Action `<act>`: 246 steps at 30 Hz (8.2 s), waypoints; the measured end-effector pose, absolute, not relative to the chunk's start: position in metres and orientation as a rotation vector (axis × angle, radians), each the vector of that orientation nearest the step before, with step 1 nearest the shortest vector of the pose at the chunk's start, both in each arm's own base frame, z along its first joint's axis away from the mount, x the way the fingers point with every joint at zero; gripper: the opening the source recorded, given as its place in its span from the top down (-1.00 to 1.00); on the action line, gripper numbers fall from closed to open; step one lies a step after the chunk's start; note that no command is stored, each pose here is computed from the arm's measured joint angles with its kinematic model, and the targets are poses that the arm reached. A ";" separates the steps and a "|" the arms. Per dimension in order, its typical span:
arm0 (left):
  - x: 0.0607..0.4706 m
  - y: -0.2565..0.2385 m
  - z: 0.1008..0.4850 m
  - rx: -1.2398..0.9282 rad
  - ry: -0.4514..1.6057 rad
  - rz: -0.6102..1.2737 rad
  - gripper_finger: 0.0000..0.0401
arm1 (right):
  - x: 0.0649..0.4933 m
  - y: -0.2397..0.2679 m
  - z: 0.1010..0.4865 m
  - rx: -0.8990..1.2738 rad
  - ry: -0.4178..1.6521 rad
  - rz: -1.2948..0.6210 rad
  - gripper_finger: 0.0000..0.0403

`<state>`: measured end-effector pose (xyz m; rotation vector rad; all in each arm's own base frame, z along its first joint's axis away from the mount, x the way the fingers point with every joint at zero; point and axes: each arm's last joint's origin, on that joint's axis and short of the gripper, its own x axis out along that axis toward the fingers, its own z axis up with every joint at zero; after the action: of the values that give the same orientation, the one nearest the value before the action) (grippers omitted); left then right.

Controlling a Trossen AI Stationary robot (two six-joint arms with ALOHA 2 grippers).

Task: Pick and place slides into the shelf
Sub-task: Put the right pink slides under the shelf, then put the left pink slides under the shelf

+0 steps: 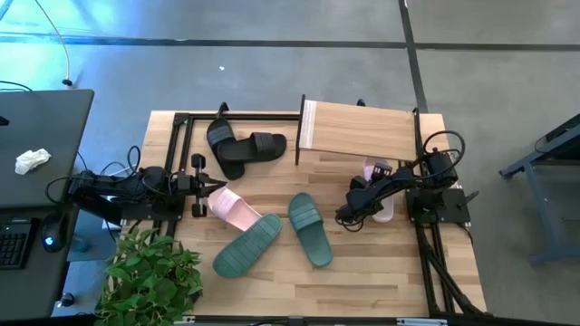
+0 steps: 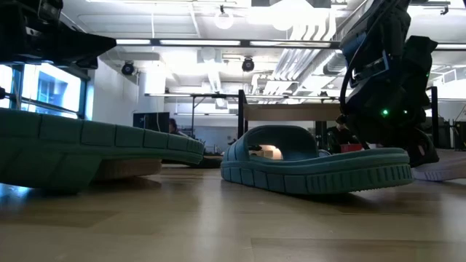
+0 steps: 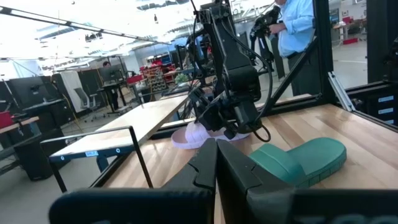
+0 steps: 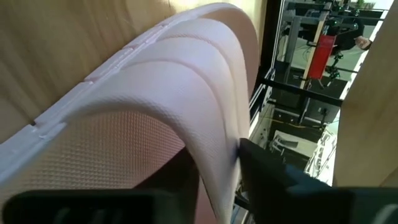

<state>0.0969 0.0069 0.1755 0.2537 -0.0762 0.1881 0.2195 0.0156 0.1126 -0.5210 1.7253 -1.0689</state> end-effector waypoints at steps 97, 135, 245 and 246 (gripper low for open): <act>0.097 0.007 0.176 0.276 -0.075 0.189 1.00 | 0.180 0.134 0.132 -0.380 1.503 -0.651 0.08; 0.097 0.007 0.176 0.276 -0.075 0.189 1.00 | 0.194 0.099 0.122 -0.357 1.608 -0.910 0.98; 0.097 0.007 0.172 0.278 -0.036 0.183 1.00 | 0.198 0.019 0.103 -0.256 1.621 -1.050 -0.19; 0.097 0.007 0.172 0.278 -0.037 0.183 1.00 | 0.198 0.019 0.103 -0.259 1.622 -1.051 -0.23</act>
<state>0.0972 0.0068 0.1719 0.2777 -0.0365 0.1835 0.1979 0.0189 0.1033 -0.2591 1.6217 -1.0507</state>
